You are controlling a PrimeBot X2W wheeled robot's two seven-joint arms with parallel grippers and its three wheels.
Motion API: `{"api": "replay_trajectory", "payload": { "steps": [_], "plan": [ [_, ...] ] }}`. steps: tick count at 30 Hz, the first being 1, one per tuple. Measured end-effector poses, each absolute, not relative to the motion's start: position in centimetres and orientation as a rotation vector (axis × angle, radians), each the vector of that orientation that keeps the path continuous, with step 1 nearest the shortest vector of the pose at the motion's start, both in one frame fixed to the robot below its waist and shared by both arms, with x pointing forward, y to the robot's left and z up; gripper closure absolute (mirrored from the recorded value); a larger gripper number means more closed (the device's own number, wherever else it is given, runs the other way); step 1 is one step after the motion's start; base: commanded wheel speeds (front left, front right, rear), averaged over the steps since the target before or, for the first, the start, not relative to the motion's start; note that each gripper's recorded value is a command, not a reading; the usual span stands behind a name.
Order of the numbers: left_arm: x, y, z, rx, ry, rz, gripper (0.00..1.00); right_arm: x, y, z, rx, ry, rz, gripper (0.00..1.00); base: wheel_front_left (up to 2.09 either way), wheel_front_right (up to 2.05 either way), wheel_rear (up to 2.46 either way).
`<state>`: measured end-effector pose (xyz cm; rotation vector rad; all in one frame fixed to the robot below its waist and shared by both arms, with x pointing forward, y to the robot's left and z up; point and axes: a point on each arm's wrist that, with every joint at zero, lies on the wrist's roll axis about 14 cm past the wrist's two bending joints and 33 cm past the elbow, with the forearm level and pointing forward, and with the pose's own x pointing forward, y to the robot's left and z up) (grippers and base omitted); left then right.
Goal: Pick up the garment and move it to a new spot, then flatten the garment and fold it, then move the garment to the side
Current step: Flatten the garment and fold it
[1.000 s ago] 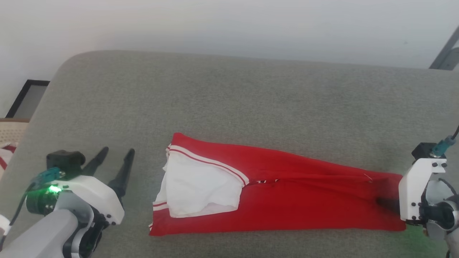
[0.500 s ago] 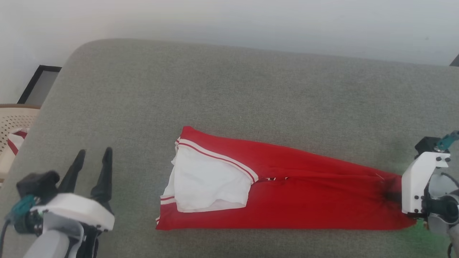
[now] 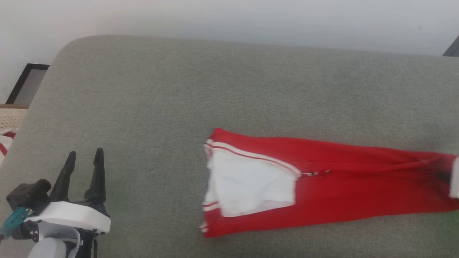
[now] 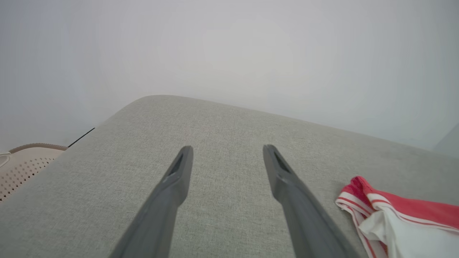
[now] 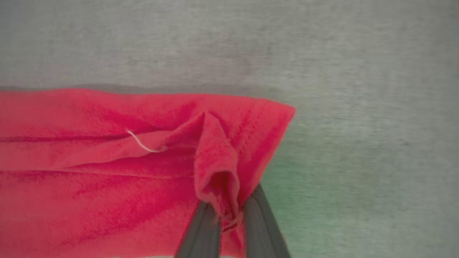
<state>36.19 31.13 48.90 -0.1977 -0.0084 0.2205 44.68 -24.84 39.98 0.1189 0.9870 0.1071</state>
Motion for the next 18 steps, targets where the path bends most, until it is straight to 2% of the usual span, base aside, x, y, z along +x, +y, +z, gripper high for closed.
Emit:
{"api": "replay_trajectory", "payload": {
  "steps": [6, 10, 13, 18],
  "plan": [
    [37.1, 30.8, 49.0, -0.192, -0.025, 0.212, 0.0, 45.2, -30.7, 40.9, 0.072, 0.947, -0.054, 1.0, 0.0, 0.0, 0.0],
    [37.7, 30.6, 49.0, -0.188, -0.03, 0.204, 0.0, 45.5, -31.8, 41.4, 0.062, 0.931, -0.088, 1.0, 0.0, 0.0, 0.0],
    [38.0, 30.3, 49.1, -0.182, -0.034, 0.198, 0.0, 45.6, -30.9, 41.8, 0.061, 0.926, -0.059, 1.0, 0.0, 0.0, 0.0],
    [38.1, 30.1, 49.4, -0.176, -0.047, 0.194, 0.0, 45.8, -26.0, 43.6, 0.082, 0.882, 0.103, 1.0, 0.0, 0.0, 0.0]
  ]
}}
